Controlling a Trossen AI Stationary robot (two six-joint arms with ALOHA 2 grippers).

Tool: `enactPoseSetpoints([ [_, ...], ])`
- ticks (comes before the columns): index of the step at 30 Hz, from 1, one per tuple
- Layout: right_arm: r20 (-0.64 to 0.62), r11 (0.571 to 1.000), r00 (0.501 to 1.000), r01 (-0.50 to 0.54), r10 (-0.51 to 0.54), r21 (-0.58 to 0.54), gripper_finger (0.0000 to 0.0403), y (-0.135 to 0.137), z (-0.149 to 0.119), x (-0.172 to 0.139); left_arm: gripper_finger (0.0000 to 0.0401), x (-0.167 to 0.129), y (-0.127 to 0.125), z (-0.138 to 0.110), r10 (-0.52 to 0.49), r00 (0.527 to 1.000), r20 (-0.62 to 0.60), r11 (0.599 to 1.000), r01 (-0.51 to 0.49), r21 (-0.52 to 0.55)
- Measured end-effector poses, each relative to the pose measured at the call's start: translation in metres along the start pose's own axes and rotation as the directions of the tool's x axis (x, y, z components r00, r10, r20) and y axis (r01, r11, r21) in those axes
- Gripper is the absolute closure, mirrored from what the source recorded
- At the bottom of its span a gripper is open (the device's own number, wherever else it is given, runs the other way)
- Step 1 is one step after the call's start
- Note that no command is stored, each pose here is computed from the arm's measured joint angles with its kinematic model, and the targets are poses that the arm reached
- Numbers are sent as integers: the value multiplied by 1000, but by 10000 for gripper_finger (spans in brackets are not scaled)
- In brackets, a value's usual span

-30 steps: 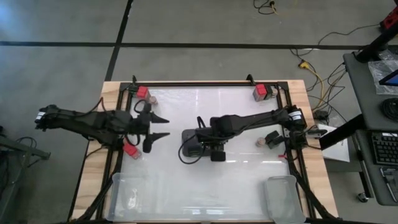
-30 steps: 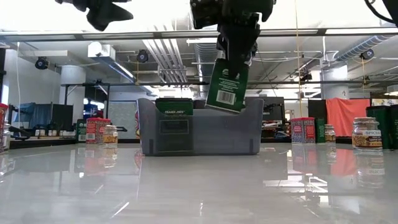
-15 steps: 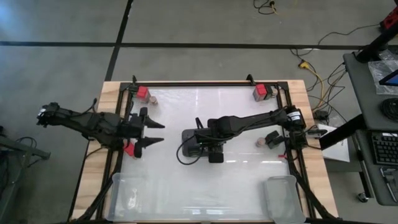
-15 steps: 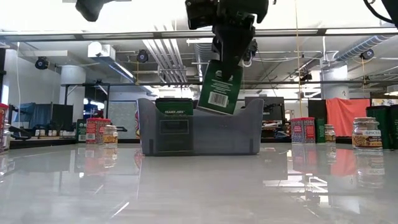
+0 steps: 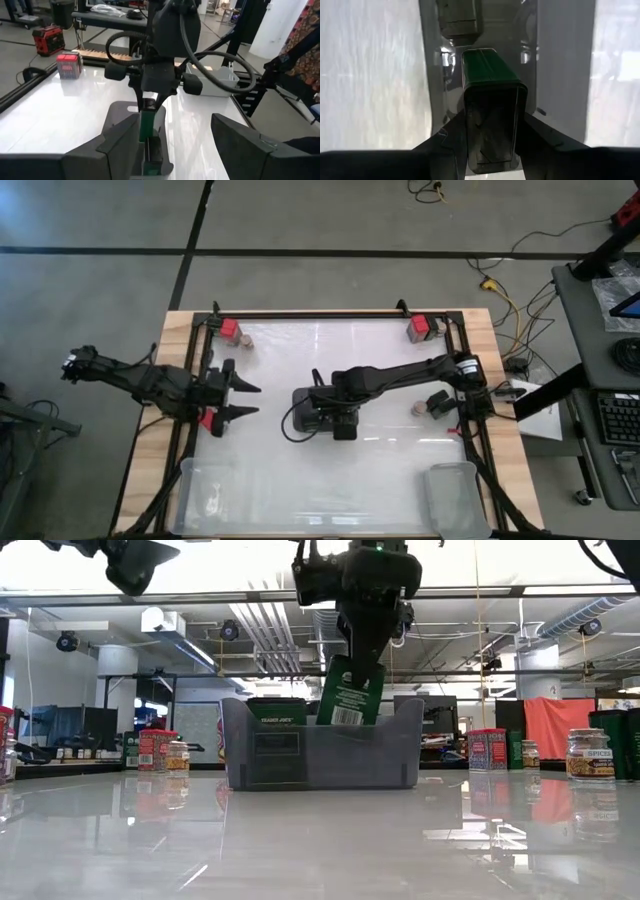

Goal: Sort spices by type
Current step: Put the black seasoning can into the black bin

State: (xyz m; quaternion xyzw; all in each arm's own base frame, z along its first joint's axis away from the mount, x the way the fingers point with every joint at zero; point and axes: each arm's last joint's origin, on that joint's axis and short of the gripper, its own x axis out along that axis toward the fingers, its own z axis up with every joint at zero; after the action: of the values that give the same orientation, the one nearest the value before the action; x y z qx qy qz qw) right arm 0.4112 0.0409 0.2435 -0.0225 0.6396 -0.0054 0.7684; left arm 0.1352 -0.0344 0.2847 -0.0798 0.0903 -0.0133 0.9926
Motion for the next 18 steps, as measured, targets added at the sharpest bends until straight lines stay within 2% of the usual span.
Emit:
enactPoseSetpoints([
  [7, -91, 1000, 996, -6, 6, -2, 267, 2, 0, 23, 171, 1, 0, 0, 0, 1000, -4, 1000, 0, 1],
  [18, -102, 1000, 995, -5, 7, 17, 238, 3, -1, 24, 171, 0, 0, 1, -1, 1000, -1, 1000, 1, 2],
])
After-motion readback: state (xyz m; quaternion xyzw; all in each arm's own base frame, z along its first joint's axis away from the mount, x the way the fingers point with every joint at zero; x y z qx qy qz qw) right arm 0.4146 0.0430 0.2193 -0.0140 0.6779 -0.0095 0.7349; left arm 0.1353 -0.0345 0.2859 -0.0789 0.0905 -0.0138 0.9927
